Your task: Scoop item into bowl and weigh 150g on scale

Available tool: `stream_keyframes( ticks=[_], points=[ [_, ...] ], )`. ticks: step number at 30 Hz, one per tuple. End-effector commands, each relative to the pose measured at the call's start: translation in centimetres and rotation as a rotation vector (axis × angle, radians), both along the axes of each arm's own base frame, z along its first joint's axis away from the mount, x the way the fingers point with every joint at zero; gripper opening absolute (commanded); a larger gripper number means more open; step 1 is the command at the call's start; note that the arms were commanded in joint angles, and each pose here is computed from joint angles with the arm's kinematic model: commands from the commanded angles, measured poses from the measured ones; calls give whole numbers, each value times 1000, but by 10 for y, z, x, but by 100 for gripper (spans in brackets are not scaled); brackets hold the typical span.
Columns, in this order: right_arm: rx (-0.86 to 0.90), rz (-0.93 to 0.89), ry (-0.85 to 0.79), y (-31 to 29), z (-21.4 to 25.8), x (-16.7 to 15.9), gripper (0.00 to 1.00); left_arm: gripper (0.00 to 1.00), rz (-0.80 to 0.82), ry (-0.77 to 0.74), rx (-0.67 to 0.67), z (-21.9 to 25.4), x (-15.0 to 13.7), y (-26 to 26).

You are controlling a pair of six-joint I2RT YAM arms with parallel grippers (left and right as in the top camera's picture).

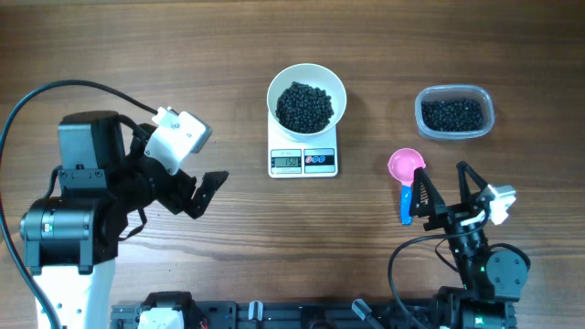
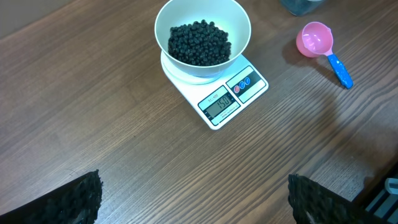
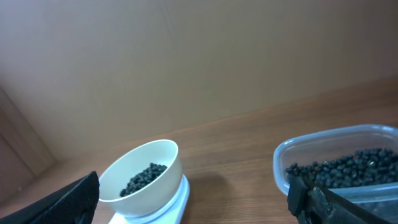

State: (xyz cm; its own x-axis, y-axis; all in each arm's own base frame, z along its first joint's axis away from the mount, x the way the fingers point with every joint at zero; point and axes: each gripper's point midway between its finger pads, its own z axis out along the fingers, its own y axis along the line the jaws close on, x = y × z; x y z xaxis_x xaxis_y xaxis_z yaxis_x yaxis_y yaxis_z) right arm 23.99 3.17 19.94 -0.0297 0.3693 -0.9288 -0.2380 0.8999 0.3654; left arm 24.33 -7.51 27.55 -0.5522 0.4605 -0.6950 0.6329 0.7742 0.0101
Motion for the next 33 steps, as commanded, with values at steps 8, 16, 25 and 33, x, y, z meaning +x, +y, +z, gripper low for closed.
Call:
stream_keyframes(
  ticks=[8,16,25,33],
  points=[
    [-206,-59,-57,-7,2,1,100,100,-18,-22,-5,6,1,-1],
    [-258,-83,-69,-5,-6,4,100,100,-18,-22,-5,6,1,-1],
    [-277,-69,-11,-3,-21,4,100,100,-18,-22,-5,6,1,-1],
    [-350,-71,-26,-3,-21,4,100,100,-18,-22,-5,6,1,-1]
  ],
)
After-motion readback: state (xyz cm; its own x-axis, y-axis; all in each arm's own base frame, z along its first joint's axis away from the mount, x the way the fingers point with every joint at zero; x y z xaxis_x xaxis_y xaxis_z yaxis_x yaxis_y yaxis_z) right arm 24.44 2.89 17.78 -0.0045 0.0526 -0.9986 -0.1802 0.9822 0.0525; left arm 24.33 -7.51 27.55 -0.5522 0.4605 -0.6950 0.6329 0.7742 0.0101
